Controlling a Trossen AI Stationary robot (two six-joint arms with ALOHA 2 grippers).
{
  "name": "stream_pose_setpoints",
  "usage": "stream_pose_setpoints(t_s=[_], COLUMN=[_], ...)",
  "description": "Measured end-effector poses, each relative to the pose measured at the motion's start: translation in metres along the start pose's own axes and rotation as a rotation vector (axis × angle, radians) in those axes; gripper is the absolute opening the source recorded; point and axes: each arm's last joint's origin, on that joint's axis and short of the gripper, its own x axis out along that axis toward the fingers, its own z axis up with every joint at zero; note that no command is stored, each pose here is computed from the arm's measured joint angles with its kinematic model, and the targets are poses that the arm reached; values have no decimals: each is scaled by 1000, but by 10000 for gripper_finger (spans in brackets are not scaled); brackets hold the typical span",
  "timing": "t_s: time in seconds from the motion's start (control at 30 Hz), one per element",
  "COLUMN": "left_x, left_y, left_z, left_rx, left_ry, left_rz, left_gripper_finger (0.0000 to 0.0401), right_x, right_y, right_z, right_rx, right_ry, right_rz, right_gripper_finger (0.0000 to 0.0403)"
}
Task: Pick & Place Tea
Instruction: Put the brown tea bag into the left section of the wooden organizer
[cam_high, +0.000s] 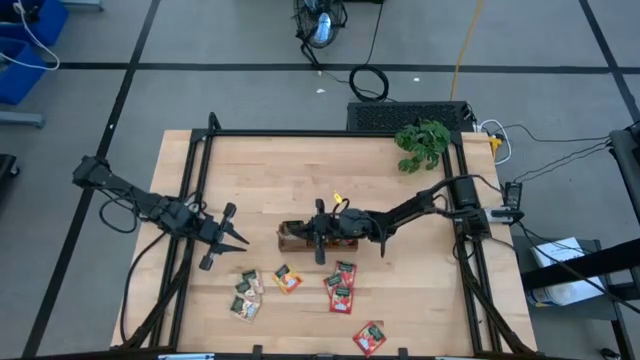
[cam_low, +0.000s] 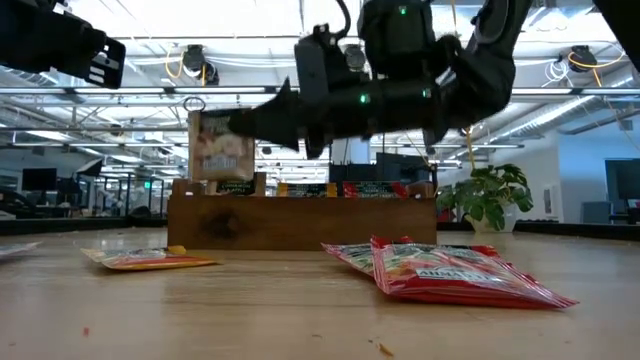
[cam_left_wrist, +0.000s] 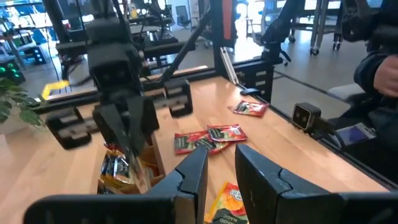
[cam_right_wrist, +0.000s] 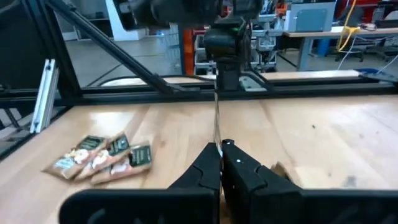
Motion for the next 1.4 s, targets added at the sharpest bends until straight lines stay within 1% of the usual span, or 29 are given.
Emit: stream_pose_setpoints(t_s=[0.13,0.5,0.67,0.9,0.97,1.2,1.4], left_x=[0,0,0,0,0,0,0], left_y=[0,0,0,0,0,0,0], left_z=[0,0,0,0,0,0,0], left_rx=[-6,-13,-15,-21,-20,-15,-17], left_ry=[0,1,2,2,2,2,2], left_rz=[-1,-5,-5,-8,-8,-8,-9], left_gripper_finger=[88,88,88,88,88,88,88], right_x=[2,2,2,-1,-2,1,1], right_y=[0,-1,-1,-2,-2,-3,-2], right_z=[-11,-16,-16,-24,-25,-43,-43], right_rx=[3,1,16,49,54,61,64], right_ry=[-10,27,36,71,77,87,94], right_rz=[-18,-52,-55,-102,-103,-99,-99], right_gripper_finger=[0,0,0,0,0,0,5])
